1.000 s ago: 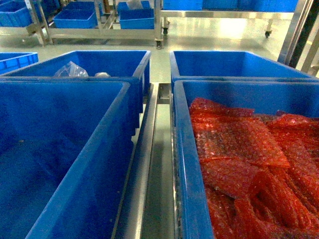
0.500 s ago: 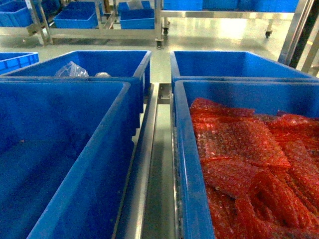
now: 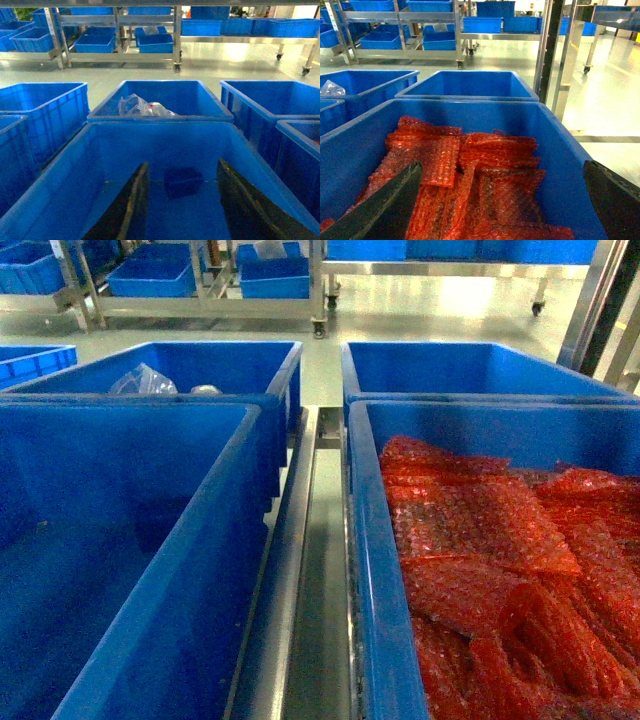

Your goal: Pick blue part to blue bin on bottom shelf

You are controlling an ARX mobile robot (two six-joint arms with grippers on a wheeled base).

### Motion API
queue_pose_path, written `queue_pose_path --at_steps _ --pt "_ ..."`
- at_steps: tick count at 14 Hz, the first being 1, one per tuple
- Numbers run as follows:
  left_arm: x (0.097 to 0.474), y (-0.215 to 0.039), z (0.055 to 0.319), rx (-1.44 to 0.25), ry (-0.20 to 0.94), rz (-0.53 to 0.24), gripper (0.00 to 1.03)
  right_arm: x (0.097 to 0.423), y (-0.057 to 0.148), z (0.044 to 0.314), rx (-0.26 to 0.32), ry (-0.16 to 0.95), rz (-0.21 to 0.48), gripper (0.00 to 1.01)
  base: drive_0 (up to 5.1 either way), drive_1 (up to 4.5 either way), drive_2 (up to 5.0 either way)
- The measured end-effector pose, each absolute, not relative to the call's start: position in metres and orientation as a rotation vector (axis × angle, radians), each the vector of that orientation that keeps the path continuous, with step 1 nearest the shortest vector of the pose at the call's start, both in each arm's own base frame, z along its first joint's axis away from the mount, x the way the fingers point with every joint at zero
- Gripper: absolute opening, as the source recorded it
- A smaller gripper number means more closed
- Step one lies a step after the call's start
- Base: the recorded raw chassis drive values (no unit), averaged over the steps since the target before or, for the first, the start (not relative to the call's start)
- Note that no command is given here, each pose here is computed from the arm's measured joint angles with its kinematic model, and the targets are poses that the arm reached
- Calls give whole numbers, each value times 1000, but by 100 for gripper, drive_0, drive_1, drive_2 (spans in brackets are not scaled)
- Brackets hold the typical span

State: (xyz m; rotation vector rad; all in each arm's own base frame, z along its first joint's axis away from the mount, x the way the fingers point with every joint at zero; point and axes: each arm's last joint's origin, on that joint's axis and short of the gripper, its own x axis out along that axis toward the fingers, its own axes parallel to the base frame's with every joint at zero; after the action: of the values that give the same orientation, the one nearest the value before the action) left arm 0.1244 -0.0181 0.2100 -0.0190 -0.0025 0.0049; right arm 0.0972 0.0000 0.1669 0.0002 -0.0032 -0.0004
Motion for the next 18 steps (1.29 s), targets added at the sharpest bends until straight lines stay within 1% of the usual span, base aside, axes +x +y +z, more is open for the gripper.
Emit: queue_pose_path --at_steps 2,3,4,5,7,11,12,13,18 --pt "120 -13 198 -17 4 4 16 97 0 167 0 -3 0 98 0 0 0" --pt "118 -11 195 -18 1 4 2 97 0 167 0 -3 0 98 0 0 0" --pt "117 -5 192 -15 1 -13 2 97 0 167 0 -3 0 98 0 0 0" --pt "115 1 188 -15 2 26 2 97 0 167 0 -3 -1 98 0 0 0" --pt "112 0 182 -14 2 -4 2 97 0 167 0 -3 -1 98 0 0 0" --pt "108 0 176 -14 1 -1 2 97 0 167 0 -3 0 98 0 0 0" --pt "101 0 166 -14 34 -1 2 97 0 167 1 -3 0 98 0 0 0" --pt "98 0 166 -11 2 0 2 97 0 167 1 -2 0 98 0 0 0" --pt "98 0 166 -11 4 -1 2 97 0 167 1 -4 0 98 0 0 0"
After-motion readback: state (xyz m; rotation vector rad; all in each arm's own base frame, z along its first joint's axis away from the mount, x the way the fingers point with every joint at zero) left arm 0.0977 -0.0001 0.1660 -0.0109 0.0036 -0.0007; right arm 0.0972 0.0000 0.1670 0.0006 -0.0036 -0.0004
